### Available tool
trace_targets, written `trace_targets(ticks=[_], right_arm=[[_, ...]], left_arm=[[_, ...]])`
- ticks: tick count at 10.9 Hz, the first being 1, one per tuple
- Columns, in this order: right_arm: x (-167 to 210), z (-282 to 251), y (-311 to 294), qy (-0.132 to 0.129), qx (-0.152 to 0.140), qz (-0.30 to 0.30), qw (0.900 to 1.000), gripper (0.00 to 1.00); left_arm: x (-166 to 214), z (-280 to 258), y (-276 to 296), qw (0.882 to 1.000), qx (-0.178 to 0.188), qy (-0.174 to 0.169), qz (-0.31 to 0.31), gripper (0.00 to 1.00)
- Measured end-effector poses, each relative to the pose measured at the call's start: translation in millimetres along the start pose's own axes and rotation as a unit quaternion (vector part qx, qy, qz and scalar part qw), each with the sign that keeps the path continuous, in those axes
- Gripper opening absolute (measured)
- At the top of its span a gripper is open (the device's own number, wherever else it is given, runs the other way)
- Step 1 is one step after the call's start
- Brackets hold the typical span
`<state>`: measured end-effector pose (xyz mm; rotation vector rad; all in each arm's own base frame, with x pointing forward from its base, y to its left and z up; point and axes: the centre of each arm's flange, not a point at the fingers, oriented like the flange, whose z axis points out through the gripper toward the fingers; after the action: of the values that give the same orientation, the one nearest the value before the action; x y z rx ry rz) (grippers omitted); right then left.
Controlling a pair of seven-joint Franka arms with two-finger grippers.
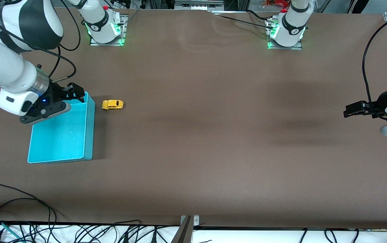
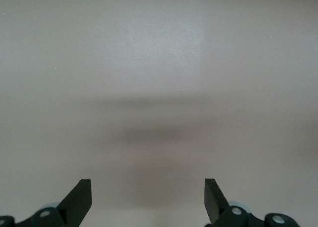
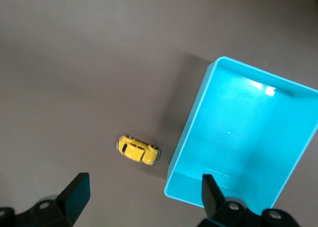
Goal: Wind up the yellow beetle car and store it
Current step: 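Reach the right gripper toward the car beside the turquoise bin, then lower the right gripper and close it on the yellow car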
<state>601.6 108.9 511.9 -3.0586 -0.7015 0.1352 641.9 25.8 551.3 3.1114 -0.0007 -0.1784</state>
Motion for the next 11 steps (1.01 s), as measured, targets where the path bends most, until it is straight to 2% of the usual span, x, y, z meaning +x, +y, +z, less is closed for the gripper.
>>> trace_targets(ticks=[3,6,8,11], right_arm=[[13,42,-12,-0.042,0.017,-0.104,0.993,1.00],[33,94,-48,-0.058,0.026,-0.195,0.979,1.00],[38,125,-65,-0.041,0.026,-0.282,0.958,1.00],[30,168,-65,-0.033,0.027,-0.363,0.931,1.00]], left_arm=[[0,0,-5,1.000,0.000,0.000,-0.004,1.00],[0,0,-5,1.000,0.000,0.000,-0.004,1.00],[0,0,-5,1.000,0.000,0.000,-0.004,1.00],[0,0,-5,1.000,0.000,0.000,-0.004,1.00]])
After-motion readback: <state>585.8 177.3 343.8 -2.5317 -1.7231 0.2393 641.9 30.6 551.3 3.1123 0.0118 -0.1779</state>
